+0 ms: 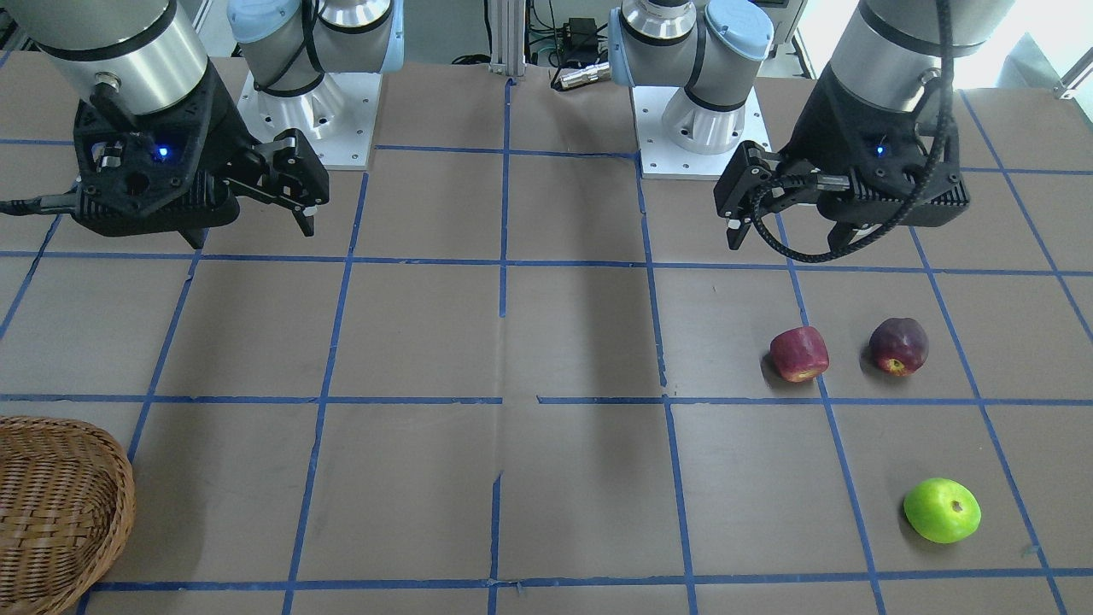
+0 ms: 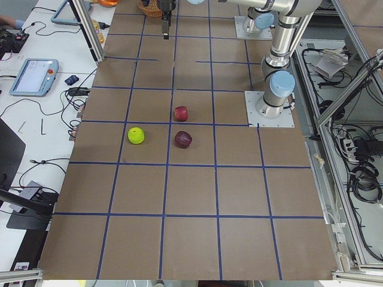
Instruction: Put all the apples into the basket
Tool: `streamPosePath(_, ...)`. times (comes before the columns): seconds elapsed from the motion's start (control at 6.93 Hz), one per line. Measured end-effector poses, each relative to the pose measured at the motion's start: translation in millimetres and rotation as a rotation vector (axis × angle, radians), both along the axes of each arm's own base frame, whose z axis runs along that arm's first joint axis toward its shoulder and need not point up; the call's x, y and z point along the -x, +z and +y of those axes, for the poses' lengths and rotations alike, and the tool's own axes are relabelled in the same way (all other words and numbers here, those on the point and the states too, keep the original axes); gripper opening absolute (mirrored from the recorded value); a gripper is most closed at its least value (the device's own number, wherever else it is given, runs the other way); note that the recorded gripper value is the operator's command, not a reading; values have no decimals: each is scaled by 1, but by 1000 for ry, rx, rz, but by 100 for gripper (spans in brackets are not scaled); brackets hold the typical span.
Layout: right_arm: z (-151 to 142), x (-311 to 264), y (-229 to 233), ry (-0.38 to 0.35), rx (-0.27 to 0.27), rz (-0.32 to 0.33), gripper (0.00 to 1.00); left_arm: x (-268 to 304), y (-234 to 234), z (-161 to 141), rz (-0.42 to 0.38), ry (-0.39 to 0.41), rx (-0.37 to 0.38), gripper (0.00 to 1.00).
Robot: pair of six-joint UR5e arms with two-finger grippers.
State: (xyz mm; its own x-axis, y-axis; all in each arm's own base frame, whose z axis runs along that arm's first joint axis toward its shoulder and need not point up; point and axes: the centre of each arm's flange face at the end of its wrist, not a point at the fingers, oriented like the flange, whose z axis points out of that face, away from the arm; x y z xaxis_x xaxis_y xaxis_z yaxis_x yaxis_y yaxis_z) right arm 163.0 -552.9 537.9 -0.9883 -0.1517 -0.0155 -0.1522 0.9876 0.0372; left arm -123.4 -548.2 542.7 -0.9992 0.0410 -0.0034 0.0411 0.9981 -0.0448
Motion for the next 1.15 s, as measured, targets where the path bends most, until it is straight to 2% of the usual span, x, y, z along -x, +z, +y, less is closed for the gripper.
streamPosePath(1.15, 1, -2, 0, -10, 0, -10, 100, -1, -5, 2, 0, -14, -7, 100)
